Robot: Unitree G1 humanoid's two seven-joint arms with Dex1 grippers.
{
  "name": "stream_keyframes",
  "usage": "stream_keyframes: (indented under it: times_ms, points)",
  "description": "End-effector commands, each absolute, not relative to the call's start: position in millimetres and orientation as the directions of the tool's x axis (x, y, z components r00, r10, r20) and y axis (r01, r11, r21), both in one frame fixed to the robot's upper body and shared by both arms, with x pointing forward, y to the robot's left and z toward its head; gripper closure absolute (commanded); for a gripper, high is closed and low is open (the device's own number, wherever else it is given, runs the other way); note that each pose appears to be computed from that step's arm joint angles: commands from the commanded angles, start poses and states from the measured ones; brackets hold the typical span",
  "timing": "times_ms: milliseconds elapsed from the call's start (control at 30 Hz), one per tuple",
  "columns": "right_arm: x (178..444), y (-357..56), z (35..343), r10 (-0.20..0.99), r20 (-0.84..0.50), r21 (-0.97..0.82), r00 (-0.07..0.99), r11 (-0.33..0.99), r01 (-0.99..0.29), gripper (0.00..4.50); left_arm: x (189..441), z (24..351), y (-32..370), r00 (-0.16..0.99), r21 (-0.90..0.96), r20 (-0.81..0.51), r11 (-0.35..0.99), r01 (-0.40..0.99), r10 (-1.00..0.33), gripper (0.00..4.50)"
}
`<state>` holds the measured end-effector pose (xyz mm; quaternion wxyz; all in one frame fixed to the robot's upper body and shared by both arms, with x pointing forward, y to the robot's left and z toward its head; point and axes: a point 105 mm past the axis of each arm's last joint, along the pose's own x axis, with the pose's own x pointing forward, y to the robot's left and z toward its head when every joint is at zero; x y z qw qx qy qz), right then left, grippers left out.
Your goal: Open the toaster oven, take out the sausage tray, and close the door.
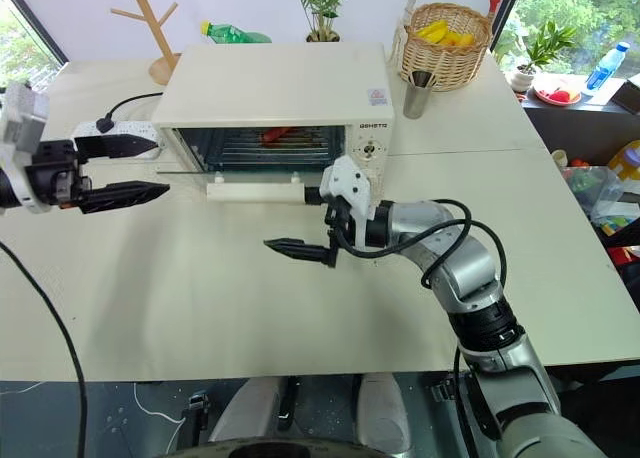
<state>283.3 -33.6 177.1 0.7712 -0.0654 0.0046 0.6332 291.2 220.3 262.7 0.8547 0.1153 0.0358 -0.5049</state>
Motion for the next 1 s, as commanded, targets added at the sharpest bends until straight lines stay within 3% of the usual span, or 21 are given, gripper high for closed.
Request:
stream_keyframes:
  times_ms: [33,100,200,433,767,1000]
  points:
    - [268.5,-27.1,186.4,0.989,-0.059,-0.145,0.134,0.124,-0.982,0.0,297.9,271.3,215.9,0.485,0.183,-0.156,0.458,0.87,-0.86,0.05]
    - [268.8,-28.2,181.0,0.987,-0.068,-0.139,0.142,0.132,-0.981,0.0,304.2,270.3,211.0,0.475,0.177,-0.15,0.449,0.876,-0.867,0.05]
    - [268.4,-30.6,174.0,0.985,-0.076,-0.128,0.155,0.145,-0.981,0.0,314.7,263.7,203.4,0.465,0.175,-0.159,0.439,0.881,-0.871,0.91]
    - [265.5,-33.0,170.0,0.982,-0.075,-0.115,0.173,0.164,-0.98,0.0,327.3,250.8,193.5,0.449,0.176,-0.18,0.42,0.89,-0.875,4.45]
    - [266.9,-46.4,166.2,0.961,-0.112,-0.14,0.252,0.236,-0.962,0.0,328.4,229.2,190.8,0.426,0.196,-0.253,0.385,0.902,-0.869,4.45]
    - [250.9,-74.3,162.2,0.93,-0.188,-0.148,0.315,0.29,-0.946,0.0,326.0,213.4,186.8,0.402,0.162,-0.272,0.37,0.915,-0.874,4.45]
